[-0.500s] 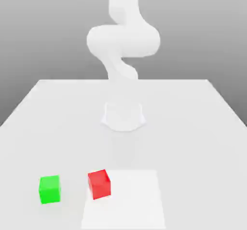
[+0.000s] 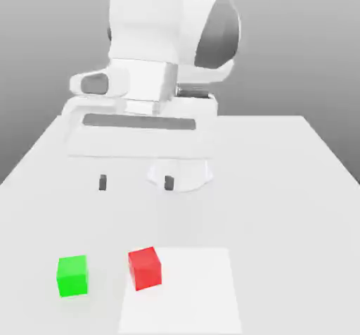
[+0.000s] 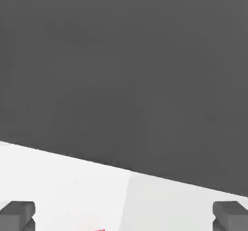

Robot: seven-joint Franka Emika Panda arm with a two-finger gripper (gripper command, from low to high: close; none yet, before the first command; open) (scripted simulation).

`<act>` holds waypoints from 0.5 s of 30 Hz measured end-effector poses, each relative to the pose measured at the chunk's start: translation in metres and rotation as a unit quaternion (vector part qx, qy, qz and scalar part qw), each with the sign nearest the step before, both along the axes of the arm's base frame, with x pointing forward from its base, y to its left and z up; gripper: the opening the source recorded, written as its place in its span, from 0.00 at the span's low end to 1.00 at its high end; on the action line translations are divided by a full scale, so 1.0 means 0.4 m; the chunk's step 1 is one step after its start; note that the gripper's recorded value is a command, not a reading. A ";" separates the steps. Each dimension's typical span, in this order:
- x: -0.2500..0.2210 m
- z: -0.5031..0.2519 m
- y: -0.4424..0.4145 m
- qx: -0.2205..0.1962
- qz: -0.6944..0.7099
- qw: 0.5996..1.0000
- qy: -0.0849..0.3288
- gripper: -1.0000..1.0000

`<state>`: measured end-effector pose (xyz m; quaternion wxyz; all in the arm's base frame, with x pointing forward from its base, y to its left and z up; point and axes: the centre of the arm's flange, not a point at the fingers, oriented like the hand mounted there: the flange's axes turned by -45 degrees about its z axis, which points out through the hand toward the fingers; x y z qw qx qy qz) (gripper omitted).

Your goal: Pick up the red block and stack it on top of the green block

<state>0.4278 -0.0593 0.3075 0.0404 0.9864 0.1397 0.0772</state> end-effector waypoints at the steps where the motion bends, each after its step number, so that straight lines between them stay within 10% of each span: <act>1: -0.018 -0.053 -0.005 0.003 0.008 1.000 0.018 0.50; 10: -0.105 -0.368 -0.016 0.026 0.041 0.995 0.082 0.50; 11: -0.107 -0.393 -0.016 0.026 0.041 0.995 0.083 0.00; 15: -0.108 -0.393 -0.016 0.026 0.041 0.995 0.083 0.00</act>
